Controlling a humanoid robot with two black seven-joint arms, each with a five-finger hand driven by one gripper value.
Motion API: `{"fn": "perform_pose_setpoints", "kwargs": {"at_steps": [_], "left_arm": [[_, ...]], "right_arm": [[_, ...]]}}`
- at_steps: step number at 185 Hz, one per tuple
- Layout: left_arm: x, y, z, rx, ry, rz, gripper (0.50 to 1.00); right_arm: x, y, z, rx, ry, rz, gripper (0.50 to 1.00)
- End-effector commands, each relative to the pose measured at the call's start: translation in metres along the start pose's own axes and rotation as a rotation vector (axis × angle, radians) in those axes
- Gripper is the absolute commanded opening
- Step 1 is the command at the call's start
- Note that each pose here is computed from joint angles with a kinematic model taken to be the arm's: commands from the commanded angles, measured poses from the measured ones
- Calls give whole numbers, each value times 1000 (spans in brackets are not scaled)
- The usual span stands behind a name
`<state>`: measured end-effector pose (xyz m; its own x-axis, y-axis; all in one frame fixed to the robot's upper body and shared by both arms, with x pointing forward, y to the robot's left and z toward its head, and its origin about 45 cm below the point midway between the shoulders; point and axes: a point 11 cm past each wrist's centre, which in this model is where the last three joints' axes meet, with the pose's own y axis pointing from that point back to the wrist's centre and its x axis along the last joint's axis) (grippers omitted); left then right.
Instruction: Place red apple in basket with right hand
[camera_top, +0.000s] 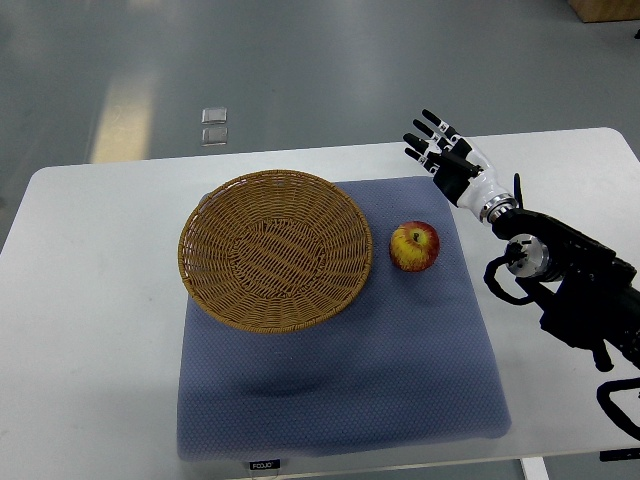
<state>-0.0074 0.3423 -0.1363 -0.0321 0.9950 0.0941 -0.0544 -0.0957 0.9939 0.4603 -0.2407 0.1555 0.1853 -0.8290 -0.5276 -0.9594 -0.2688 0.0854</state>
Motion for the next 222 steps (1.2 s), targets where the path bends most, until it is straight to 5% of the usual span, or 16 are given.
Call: {"fn": "perform_pose_setpoints", "kwargs": {"at_steps": [1,222], "left_arm": [[0,0,0,0,2,1,1000],[0,0,1,-2,4,-1,1000]], "right_arm": [[0,0,0,0,0,0,924],[1,1,1,-3,6,2,924]]}}
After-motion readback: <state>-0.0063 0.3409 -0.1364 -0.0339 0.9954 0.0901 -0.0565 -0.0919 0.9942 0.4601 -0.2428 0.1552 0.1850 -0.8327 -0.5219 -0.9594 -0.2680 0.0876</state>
